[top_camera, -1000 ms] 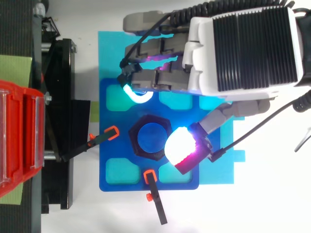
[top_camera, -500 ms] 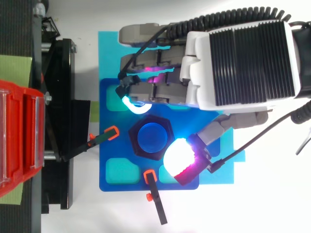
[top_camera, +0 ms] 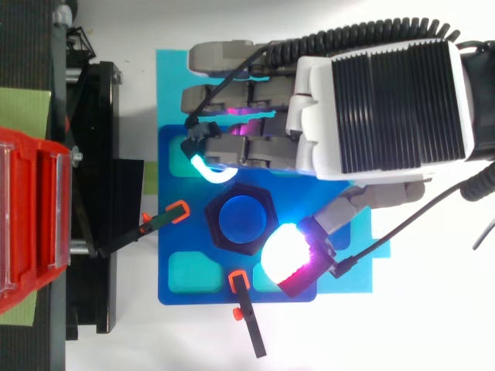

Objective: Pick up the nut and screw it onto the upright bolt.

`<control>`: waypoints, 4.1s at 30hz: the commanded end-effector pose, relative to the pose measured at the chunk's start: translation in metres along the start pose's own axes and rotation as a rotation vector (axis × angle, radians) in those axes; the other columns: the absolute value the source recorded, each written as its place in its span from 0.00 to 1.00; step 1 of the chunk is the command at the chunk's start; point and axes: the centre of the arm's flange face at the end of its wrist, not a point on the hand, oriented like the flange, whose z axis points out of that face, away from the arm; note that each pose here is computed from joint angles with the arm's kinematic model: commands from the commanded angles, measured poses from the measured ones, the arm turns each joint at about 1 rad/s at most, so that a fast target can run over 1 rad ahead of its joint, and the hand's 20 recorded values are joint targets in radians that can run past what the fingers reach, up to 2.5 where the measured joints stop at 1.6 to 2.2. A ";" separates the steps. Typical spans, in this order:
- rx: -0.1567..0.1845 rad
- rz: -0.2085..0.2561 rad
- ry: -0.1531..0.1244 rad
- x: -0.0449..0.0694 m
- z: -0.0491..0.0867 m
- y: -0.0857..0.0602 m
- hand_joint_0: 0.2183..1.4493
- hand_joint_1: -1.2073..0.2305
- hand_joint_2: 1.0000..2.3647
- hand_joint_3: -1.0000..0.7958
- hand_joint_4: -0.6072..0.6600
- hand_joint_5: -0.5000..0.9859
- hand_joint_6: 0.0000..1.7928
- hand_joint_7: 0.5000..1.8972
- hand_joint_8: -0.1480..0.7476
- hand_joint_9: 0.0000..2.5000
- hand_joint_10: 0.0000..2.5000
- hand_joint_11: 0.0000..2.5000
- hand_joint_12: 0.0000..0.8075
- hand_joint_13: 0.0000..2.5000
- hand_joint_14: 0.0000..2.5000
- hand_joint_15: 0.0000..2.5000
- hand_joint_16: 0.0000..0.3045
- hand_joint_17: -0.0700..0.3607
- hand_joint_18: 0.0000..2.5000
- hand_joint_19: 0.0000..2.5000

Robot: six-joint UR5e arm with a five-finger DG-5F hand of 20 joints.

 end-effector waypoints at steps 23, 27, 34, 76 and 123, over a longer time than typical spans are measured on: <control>0.005 0.014 0.006 0.006 -0.002 -0.003 0.22 0.68 0.00 0.28 0.58 0.18 0.28 0.14 0.38 0.06 0.00 0.00 0.40 0.00 0.00 0.00 0.13 0.38 0.00 0.00; 0.008 0.014 0.005 0.004 -0.002 -0.006 0.22 0.67 0.00 0.28 0.59 0.18 0.28 0.14 0.38 0.05 0.00 0.00 0.40 0.00 0.00 0.00 0.14 0.38 0.00 0.00; 0.019 0.015 0.005 -0.017 -0.007 -0.011 0.22 0.64 0.00 0.28 0.63 0.18 0.28 0.13 0.39 0.05 0.00 0.00 0.40 0.00 0.00 0.00 0.14 0.38 0.00 0.00; 0.155 0.364 0.029 -0.097 -0.100 -0.033 0.20 0.66 0.00 0.28 0.57 0.17 0.28 0.14 0.38 0.00 0.00 0.00 0.42 0.00 0.00 0.00 0.15 0.41 0.00 0.00; 0.227 0.665 0.012 -0.080 -0.101 -0.037 0.20 0.65 0.00 0.28 0.57 0.16 0.28 0.15 0.37 0.00 0.00 0.00 0.41 0.00 0.00 0.00 0.15 0.40 0.00 0.00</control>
